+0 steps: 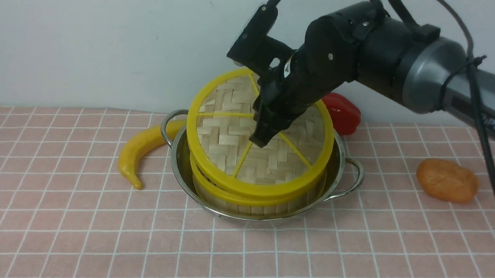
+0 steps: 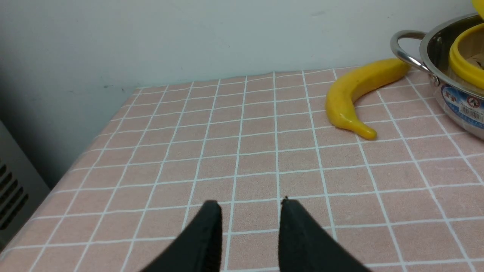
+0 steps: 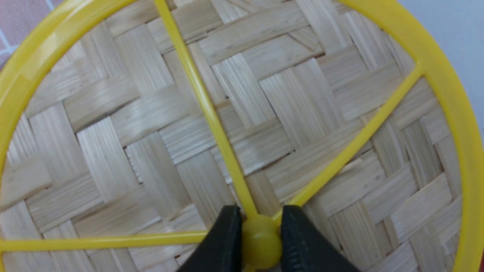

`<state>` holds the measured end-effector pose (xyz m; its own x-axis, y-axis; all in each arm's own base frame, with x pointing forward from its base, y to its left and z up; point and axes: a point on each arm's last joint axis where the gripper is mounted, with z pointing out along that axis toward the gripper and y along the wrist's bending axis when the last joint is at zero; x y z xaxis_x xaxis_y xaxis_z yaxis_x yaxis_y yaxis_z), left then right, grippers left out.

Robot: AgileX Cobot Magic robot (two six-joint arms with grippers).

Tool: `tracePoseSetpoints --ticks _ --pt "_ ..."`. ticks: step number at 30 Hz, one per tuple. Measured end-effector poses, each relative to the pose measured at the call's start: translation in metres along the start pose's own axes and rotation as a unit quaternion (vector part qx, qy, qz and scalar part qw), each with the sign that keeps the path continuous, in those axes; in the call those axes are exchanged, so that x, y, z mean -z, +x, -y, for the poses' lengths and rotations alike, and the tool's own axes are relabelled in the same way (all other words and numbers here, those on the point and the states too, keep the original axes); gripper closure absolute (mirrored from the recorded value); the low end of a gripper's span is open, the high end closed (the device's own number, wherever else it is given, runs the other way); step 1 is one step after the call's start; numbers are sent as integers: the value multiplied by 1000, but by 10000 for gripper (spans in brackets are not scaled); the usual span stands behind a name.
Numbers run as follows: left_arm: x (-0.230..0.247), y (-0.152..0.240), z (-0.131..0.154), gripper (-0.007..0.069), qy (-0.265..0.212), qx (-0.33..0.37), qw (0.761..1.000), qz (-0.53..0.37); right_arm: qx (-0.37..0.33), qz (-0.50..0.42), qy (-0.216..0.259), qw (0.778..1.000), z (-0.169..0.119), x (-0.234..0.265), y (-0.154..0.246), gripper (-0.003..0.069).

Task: Place the steamer in the pot on the pink tablecloth, and put the lid on the steamer.
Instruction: 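Place the bamboo steamer lid onto the steamer basket in the pot with the right gripper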

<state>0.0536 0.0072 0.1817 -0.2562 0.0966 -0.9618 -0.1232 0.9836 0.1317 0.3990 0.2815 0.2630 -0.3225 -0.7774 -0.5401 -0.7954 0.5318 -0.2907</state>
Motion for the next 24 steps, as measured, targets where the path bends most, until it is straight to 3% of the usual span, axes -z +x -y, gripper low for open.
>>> tracePoseSetpoints --ticks 24 --pt "0 0 0 414 0 0 1000 0 -17 13 5 1000 1 -44 9 513"
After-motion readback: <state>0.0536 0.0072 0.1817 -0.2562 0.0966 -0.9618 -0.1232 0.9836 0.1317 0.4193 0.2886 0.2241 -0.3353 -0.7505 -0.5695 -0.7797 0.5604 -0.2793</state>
